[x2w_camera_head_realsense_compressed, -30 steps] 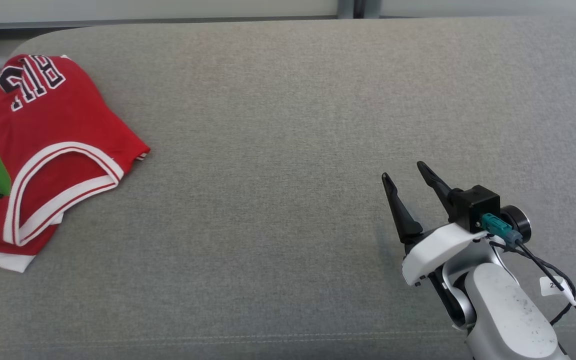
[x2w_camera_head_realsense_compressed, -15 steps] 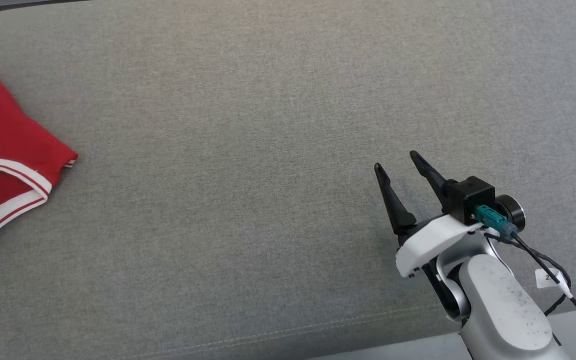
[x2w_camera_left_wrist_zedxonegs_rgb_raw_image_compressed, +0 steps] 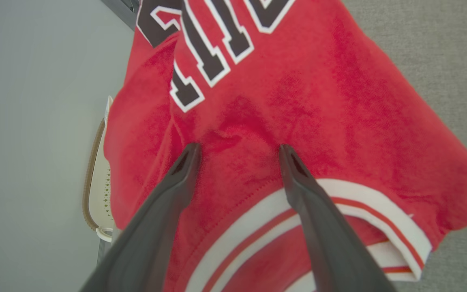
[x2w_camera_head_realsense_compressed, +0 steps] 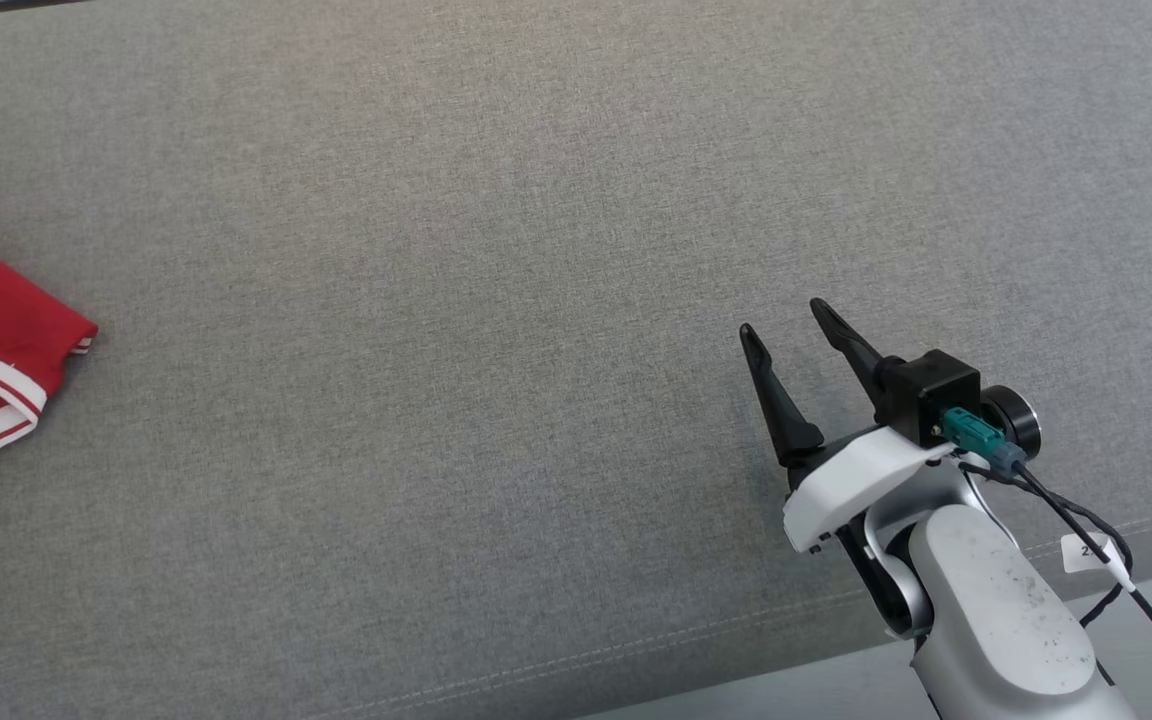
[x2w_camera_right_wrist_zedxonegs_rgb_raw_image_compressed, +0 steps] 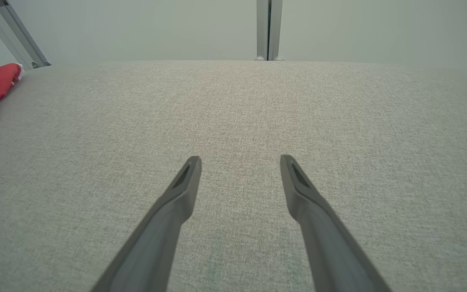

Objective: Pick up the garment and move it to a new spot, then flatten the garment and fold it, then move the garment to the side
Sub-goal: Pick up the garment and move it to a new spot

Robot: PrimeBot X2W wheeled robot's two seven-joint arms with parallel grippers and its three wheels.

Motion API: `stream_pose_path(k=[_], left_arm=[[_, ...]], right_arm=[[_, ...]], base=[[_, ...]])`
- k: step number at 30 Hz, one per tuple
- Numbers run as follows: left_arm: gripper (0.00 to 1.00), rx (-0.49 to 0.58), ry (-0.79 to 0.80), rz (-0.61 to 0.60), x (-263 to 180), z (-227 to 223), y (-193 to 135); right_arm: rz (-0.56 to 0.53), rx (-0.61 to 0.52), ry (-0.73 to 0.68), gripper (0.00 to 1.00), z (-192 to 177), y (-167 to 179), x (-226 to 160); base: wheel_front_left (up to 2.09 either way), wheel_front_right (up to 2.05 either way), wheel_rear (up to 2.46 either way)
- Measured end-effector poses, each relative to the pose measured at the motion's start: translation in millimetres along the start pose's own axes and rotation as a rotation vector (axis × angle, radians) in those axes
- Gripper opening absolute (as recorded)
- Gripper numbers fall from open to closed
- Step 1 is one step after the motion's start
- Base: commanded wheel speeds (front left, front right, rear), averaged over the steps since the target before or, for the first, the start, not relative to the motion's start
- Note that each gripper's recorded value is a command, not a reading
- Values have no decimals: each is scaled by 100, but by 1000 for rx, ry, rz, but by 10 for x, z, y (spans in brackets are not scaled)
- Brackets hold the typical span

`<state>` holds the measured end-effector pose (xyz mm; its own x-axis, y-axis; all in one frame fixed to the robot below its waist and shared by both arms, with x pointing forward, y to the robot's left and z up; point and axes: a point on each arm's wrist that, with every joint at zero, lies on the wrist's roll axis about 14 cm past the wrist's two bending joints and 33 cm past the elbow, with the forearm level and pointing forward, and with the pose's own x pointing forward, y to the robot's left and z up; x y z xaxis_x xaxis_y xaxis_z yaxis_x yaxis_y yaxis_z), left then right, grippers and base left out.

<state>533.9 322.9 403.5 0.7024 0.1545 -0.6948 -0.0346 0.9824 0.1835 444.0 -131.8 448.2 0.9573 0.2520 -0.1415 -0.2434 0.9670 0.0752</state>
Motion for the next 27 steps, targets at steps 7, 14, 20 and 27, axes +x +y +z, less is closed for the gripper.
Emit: stream_pose_path(k=[7, 14, 20, 27], left_arm=[[0, 25, -17, -1, 10, 6, 4], [0, 27, -98, 7, -46, 90, 82], [0, 55, -279, 7, -218, 500, 143], [0, 145, -542, -18, -567, 1236, 35]], right_arm=[[-5, -3, 4, 100, -12, -28, -3], [10, -9, 3, 100, -2, 2, 33], [25, -9, -8, 100, 41, 64, 48], [42, 7, -28, 100, 102, 165, 31]], base=[[0, 0, 0], [0, 0, 0], [0, 0, 0], [0, 0, 0]])
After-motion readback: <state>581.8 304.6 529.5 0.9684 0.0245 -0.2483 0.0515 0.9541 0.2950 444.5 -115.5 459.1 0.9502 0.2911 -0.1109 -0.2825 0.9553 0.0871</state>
